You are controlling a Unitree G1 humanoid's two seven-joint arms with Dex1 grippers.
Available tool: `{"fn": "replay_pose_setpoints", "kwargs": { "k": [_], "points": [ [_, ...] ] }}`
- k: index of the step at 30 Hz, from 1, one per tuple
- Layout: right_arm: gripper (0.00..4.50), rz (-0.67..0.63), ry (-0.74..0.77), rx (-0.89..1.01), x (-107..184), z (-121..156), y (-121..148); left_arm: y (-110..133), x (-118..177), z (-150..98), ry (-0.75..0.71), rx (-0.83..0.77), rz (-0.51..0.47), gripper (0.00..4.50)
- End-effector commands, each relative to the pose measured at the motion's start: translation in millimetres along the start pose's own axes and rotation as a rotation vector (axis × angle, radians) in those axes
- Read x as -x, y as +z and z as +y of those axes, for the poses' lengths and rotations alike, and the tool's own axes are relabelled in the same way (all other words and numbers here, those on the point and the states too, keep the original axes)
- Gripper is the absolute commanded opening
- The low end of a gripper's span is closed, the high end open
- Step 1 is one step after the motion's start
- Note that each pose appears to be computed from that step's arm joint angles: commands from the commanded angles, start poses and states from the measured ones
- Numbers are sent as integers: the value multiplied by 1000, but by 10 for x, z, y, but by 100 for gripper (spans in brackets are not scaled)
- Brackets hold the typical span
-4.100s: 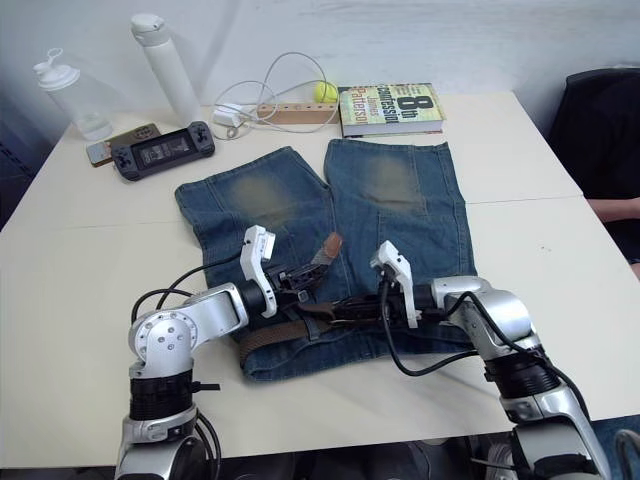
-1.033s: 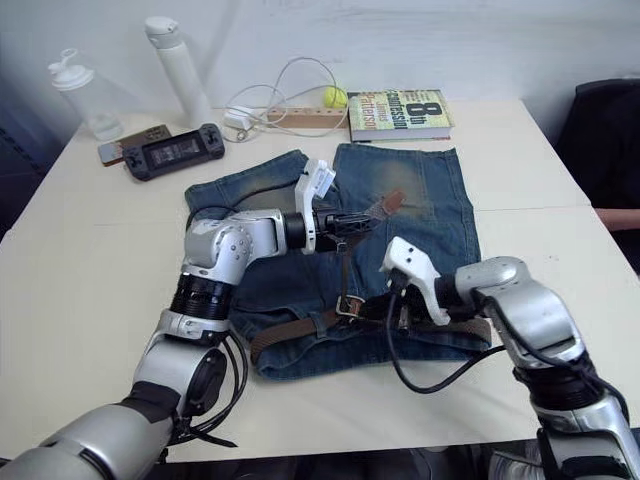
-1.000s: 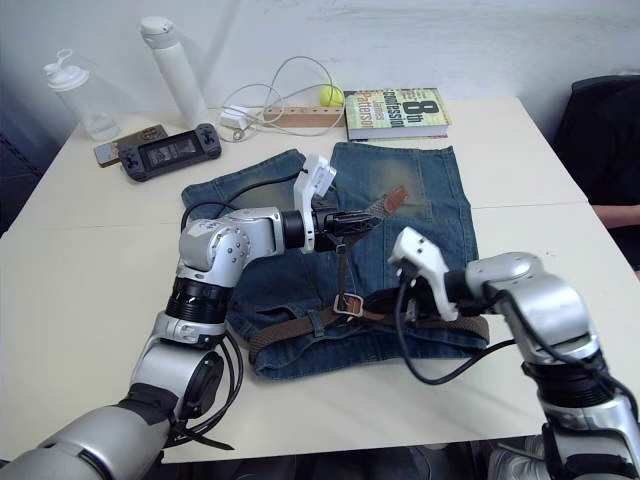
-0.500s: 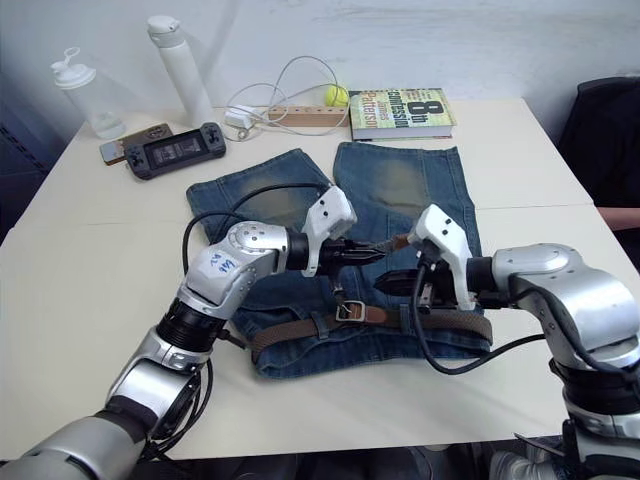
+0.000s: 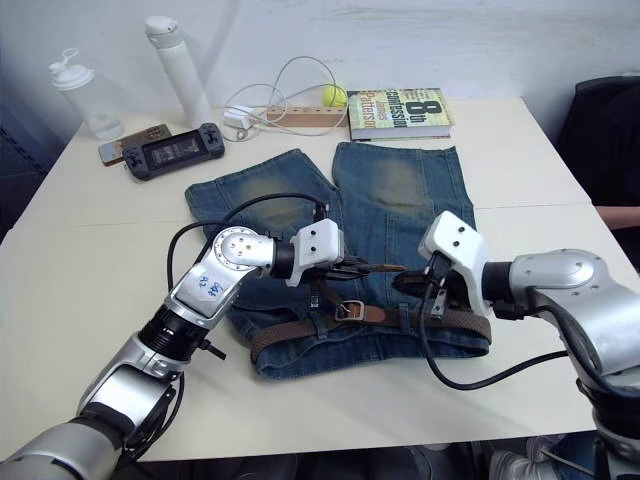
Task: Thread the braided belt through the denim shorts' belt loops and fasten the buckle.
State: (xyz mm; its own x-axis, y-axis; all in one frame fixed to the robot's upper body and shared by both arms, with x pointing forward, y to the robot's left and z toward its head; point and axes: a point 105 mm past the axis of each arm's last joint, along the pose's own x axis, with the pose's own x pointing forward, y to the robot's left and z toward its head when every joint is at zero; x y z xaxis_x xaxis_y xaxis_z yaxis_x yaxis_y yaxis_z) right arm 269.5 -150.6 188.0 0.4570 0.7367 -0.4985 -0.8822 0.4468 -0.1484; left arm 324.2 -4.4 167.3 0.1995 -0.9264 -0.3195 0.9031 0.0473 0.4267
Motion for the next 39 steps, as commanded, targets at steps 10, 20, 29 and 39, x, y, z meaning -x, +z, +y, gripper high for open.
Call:
{"fn": "replay_pose_setpoints", "kwargs": {
  "k": [10,20,29,39],
  "points": [
    [182,-33,-101,350,80,-84,292,-33,-5,50,8,-67,4,0],
    [182,54,-110,390,-13,-184,81,-12,-2,67,14,-74,3,0],
    [3,67,-133,403,-55,-254,-21,38,1,97,26,-80,-10,0],
    [0,54,-128,418,-95,-244,-32,137,8,64,-13,-127,-10,351]
  ]
}}
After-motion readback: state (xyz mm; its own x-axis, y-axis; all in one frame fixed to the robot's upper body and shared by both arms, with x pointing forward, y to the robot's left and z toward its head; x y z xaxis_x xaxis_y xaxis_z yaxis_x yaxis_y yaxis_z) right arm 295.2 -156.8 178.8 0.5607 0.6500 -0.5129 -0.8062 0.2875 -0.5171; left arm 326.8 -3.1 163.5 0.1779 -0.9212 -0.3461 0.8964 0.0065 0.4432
